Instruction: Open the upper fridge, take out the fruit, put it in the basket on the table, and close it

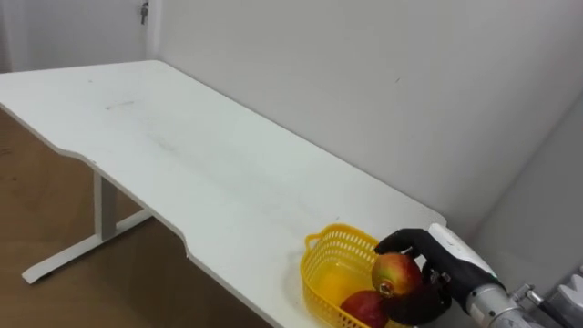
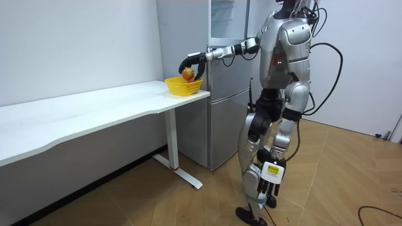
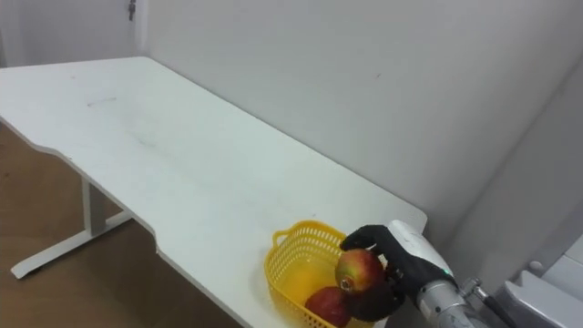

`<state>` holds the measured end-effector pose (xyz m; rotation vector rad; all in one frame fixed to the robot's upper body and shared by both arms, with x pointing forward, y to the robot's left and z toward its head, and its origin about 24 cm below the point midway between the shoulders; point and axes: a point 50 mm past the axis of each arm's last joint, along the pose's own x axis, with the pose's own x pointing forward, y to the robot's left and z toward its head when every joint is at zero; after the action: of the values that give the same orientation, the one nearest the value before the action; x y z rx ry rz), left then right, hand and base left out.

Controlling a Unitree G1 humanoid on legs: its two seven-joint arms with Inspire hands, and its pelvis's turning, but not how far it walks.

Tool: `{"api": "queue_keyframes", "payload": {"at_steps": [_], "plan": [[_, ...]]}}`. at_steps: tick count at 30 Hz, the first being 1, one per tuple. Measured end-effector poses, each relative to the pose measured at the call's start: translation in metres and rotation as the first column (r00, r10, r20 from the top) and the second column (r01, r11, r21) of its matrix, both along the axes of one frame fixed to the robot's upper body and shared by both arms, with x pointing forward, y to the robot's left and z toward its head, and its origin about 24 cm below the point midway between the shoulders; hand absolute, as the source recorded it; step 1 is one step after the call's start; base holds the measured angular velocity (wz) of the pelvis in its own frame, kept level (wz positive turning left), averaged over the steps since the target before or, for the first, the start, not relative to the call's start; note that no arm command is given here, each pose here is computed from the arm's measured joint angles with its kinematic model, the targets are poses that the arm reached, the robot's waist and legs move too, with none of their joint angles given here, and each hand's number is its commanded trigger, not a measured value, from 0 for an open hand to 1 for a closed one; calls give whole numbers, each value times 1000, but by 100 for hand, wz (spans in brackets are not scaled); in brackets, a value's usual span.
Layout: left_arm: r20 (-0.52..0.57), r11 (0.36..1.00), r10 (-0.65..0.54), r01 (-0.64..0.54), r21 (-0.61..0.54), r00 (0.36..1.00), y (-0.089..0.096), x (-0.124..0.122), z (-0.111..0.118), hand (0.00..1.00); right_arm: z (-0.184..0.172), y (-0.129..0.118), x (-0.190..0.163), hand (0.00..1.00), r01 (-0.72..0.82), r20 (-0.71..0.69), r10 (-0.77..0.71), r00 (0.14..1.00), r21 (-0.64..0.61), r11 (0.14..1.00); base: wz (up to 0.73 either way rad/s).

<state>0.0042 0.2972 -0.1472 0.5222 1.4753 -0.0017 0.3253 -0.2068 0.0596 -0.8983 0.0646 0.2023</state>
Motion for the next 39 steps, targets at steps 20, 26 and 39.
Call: {"api": "queue_keyframes", "payload": {"at_steps": [20,26,39], "plan": [[-5,1000,3,-3,20,1000,1,-4,0,0,-2,-1,-1,0,-4,-14,4,1000,-2,1000,0],[-17,1000,6,-6,23,1000,1,-10,0,0,-2,0,-1,0,-5,-14,5,1000,-2,1000,-1],[-19,1000,16,-15,24,1000,-4,-16,0,0,22,17,-3,0,-72,105,68,992,32,997,0]]}}
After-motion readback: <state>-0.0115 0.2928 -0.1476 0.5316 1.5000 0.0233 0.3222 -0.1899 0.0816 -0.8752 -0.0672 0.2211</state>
